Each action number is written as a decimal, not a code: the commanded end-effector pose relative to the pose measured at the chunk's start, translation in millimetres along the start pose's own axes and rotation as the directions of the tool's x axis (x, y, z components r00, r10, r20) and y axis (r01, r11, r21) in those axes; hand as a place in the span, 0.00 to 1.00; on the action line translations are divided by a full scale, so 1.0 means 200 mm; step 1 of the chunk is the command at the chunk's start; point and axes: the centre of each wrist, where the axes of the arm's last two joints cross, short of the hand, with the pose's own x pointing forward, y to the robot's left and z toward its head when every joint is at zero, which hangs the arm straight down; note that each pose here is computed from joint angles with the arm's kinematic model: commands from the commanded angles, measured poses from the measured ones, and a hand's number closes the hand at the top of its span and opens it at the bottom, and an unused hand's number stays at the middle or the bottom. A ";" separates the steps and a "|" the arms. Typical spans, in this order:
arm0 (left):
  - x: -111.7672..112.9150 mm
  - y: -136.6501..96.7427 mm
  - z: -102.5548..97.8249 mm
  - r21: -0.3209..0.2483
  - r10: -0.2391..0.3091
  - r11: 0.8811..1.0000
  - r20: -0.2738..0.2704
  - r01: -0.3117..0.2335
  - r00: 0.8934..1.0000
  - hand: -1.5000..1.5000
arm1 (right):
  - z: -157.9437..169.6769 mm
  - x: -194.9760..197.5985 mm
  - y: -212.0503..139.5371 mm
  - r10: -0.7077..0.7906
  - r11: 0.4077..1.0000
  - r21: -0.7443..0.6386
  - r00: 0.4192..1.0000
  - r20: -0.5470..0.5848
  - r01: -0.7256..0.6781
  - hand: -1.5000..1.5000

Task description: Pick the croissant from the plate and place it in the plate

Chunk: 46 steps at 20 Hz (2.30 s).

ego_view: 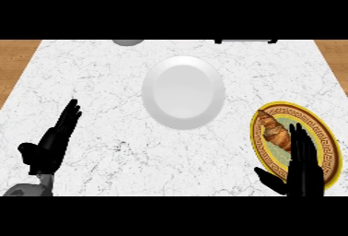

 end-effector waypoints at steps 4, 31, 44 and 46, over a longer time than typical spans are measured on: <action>0.06 -0.02 -0.05 -0.011 0.004 1.000 -0.003 -0.004 1.000 0.50 | -0.06 0.13 -0.22 0.126 0.986 0.132 0.981 -0.149 -0.106 0.00; -0.03 -0.06 0.03 0.008 -0.005 1.000 0.004 0.005 1.000 0.50 | -0.30 0.00 0.06 0.344 0.925 0.273 0.890 -0.299 -0.266 0.00; -0.02 0.04 -0.07 0.008 0.022 1.000 -0.003 -0.022 1.000 0.50 | -0.46 -0.08 0.16 0.308 0.919 0.303 0.938 -0.159 -0.251 1.00; -0.11 0.06 -0.01 -0.019 0.015 1.000 0.005 -0.015 1.000 0.50 | -0.42 -0.14 0.12 0.329 0.913 0.293 0.937 -0.116 -0.285 1.00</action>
